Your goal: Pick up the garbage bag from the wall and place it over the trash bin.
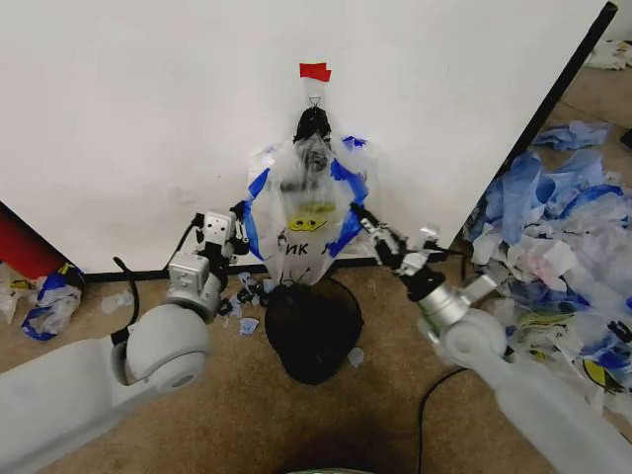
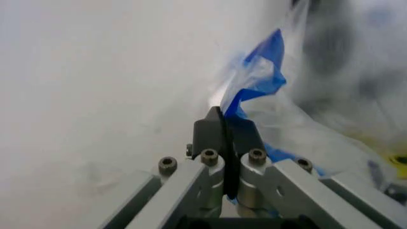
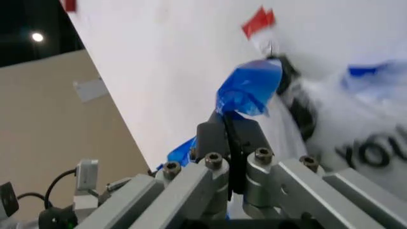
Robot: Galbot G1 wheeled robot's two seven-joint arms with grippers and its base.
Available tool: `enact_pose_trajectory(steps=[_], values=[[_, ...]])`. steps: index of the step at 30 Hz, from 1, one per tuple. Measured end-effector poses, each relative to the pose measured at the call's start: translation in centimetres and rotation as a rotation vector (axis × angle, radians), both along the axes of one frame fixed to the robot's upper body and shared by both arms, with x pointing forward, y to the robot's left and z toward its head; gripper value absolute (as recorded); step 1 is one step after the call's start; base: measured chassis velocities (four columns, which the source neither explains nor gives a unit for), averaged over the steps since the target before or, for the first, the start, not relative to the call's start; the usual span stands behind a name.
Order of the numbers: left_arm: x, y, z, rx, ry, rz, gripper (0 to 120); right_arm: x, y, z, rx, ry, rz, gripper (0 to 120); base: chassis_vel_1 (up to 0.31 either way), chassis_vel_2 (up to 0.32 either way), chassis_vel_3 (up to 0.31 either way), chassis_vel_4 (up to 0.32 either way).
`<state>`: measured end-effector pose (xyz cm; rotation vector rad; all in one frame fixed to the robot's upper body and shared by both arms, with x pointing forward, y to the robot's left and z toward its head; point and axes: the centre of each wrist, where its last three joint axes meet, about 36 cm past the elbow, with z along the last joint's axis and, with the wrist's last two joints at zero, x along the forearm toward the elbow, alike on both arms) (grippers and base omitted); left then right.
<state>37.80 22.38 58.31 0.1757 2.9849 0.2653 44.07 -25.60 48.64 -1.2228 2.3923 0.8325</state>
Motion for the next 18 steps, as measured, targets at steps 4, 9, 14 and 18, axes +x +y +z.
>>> enact_pose_trajectory(steps=[4,9,14,18], values=[[-1.0,0.8,1.0,-0.006,-0.025,0.001,0,0.0,-0.6,0.3,0.008,-0.009,0.003,0,0.000,0.000,0.000,0.000],[-1.9,1.0,2.1,-0.022,-0.043,-0.010,0,-0.5,-0.5,0.4,0.019,-0.016,0.018,0,0.000,0.000,0.000,0.000],[-2.7,0.8,2.2,-0.026,-0.039,-0.026,0,-1.4,-0.3,-0.1,0.014,-0.009,0.032,0,0.000,0.000,0.000,0.000],[-3.3,0.8,1.9,-0.024,-0.027,-0.031,0,-2.4,-0.1,-0.7,-0.002,0.001,0.043,0,0.000,0.000,0.000,0.000]])
